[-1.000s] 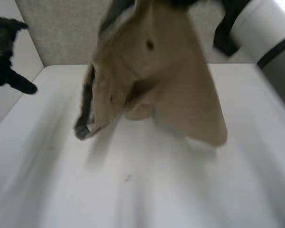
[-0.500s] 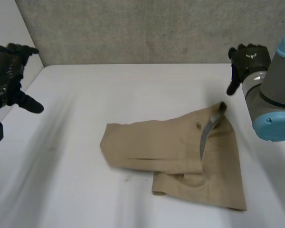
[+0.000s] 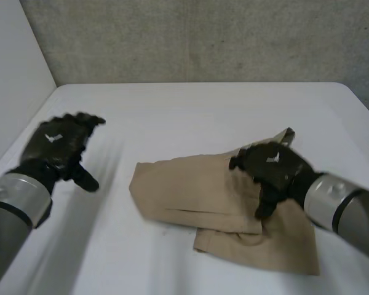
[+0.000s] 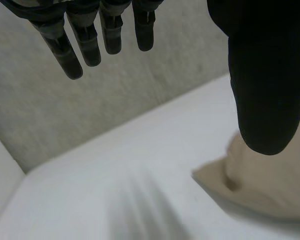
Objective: Fold the shorts.
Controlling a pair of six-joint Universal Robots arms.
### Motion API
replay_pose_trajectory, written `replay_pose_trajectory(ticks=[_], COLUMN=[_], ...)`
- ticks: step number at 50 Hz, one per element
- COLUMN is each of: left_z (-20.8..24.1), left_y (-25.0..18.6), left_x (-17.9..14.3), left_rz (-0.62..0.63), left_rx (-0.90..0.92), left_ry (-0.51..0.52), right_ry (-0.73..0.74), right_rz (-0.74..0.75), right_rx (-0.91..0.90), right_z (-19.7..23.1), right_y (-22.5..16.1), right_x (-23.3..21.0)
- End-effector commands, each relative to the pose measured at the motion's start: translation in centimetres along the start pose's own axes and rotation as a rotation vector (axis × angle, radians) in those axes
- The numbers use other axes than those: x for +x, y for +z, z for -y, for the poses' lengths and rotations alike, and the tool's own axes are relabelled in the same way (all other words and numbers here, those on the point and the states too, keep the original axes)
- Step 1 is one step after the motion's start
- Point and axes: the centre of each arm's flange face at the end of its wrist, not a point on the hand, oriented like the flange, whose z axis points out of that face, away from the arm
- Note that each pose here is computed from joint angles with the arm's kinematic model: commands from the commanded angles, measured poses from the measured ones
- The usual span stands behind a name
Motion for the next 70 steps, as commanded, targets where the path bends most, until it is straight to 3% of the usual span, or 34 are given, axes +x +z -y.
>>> replay_pose_trajectory(ticks=[1, 12, 20, 29, 32, 35, 36, 38, 40, 43, 46, 54, 70], left_z=[-3.1, -5.0, -4.9, -4.2, -4.1, -4.1, -4.1, -4.2, -4.2, -4.3, -4.3, -3.7, -3.1], left_y=[2.1, 3.1, 3.0, 2.7, 2.7, 2.6, 2.6, 2.6, 2.6, 2.5, 2.5, 1.8, -3.5], left_x=[0.9, 1.3, 1.4, 1.3, 1.3, 1.4, 1.4, 1.4, 1.4, 1.5, 1.6, 3.2, 11.6], left_rz=[-0.037, -0.048, -0.052, -0.049, -0.048, -0.050, -0.051, -0.052, -0.050, -0.052, -0.057, -0.107, -0.407], left_rx=[-0.116, -0.184, -0.182, -0.156, -0.152, -0.153, -0.153, -0.156, -0.158, -0.160, -0.158, -0.133, -0.072], left_ry=[0.048, 0.052, 0.053, 0.054, 0.054, 0.053, 0.053, 0.053, 0.053, 0.054, 0.054, 0.070, 0.137], right_ry=[-0.008, -0.011, -0.049, -0.149, -0.191, -0.190, -0.178, -0.178, -0.192, -0.309, -0.312, -0.135, -0.077], right_rz=[-0.004, -0.039, -0.057, -0.157, -0.295, -0.382, -0.489, -0.627, -0.655, -0.660, -0.626, -0.553, -0.333], right_rx=[0.003, -0.059, 0.013, 0.353, 0.525, 0.551, 0.568, 0.545, 0.517, 0.319, 0.251, 0.245, 0.078], right_z=[-3.5, -6.8, -6.2, 2.8, 7.8, 8.9, 9.9, 10.3, 10.2, 7.9, 7.1, 6.8, 0.0], right_y=[1.5, 3.9, 4.7, 6.6, 10.1, 11.4, 12.5, 13.8, 14.3, 16.2, 15.9, 10.6, 3.7], right_x=[-1.2, -1.3, -1.3, 1.7, 5.5, 7.2, 9.0, 11.1, 11.5, 11.2, 10.7, 9.3, 9.4])
